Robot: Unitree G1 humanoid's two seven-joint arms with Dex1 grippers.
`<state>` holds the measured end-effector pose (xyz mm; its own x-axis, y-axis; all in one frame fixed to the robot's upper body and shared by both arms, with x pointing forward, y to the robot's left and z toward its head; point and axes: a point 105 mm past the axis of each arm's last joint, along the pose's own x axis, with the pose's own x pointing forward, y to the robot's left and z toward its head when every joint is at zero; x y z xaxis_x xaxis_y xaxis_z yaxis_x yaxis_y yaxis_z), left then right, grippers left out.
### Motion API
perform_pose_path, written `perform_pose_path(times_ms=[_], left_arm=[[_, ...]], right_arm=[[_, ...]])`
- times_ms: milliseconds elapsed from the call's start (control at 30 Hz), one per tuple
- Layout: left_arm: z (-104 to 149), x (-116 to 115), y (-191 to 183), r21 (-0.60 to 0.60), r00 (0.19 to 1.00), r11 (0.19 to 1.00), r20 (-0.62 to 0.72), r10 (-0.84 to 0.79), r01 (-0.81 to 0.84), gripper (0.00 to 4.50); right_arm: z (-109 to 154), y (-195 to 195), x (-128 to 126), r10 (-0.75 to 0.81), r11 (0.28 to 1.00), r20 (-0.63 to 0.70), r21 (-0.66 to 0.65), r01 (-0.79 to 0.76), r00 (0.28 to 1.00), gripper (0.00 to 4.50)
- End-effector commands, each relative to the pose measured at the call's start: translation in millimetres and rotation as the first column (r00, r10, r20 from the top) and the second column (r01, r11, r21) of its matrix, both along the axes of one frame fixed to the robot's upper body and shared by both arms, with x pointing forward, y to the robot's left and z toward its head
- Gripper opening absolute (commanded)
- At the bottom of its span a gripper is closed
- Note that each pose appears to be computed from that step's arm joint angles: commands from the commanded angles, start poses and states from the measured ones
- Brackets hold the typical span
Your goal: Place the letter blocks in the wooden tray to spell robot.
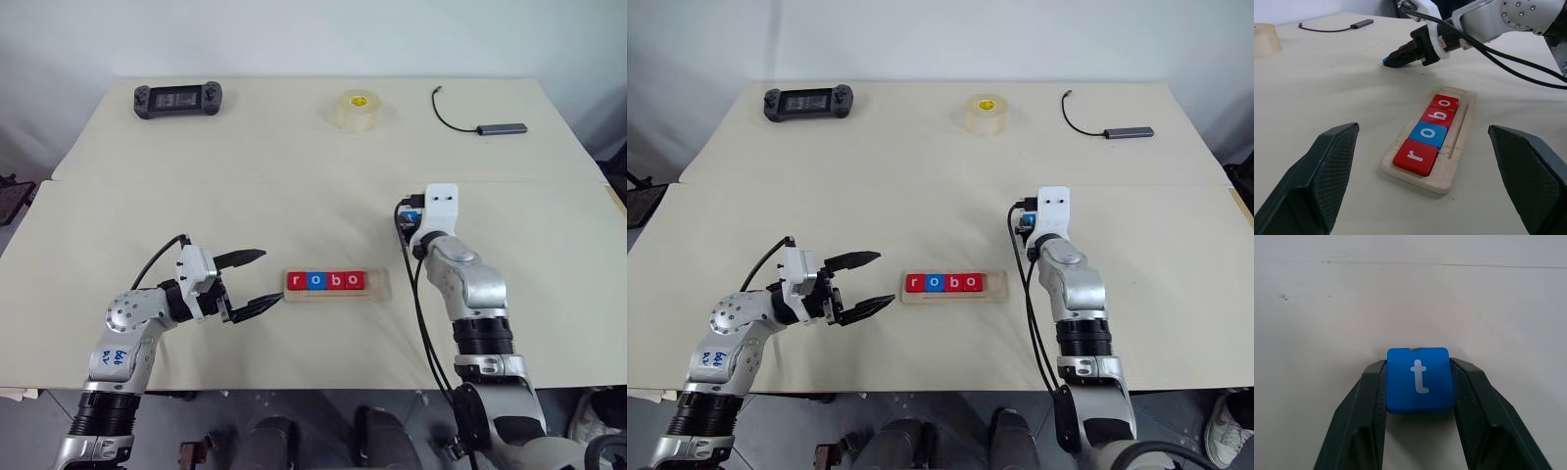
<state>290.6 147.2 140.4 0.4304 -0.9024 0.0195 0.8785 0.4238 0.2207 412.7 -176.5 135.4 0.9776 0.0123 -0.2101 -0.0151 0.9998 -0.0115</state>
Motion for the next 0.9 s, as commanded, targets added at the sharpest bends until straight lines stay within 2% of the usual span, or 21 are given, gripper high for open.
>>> perform_pose_path(times_ms=[33,267,500,600,700,800,900], left_arm=[[10.0,-4.0,-2.8,-0.002,0.999,1.000,0.034,-0.025,0.025,4.50],[2.4,-1.3,-3.2,0.015,0.998,0.997,0.004,-0.070,0.069,4.50],[-0.9,0.4,-1.5,0.022,0.996,0.996,-0.003,-0.088,0.088,4.50],[-2.1,0.4,-0.8,0.022,0.996,0.996,-0.007,-0.088,0.088,4.50],[-2.8,0.3,-0.8,0.018,0.996,0.996,-0.014,-0.089,0.089,4.50],[-3.0,-0.7,-0.7,0.015,0.996,0.996,-0.013,-0.088,0.088,4.50],[-2.3,-0.6,-0.8,0.017,0.996,0.996,-0.005,-0.091,0.091,4.50]], right_arm=[[24.2,-16.8,-18.7,0.026,0.999,0.066,-0.040,-0.023,0.997,1.47],[9.0,-39.0,-77.1,0.026,0.999,-0.031,-0.044,-0.027,0.999,1.47],[-7.5,-28.8,-112.0,0.017,1.000,-0.107,-0.016,-0.019,0.994,1.47],[-13.2,-20.9,-119.0,0.052,0.999,-0.131,-0.008,-0.053,0.990,2.48],[-7.7,-23.4,-115.1,0.086,0.996,-0.110,-0.024,-0.089,0.990,3.50],[6.7,-41.4,-102.7,0.171,0.976,-0.092,-0.119,-0.181,0.981,4.49],[20.9,-56.9,-89.5,0.276,0.939,-0.080,-0.190,-0.287,0.958,4.49]])
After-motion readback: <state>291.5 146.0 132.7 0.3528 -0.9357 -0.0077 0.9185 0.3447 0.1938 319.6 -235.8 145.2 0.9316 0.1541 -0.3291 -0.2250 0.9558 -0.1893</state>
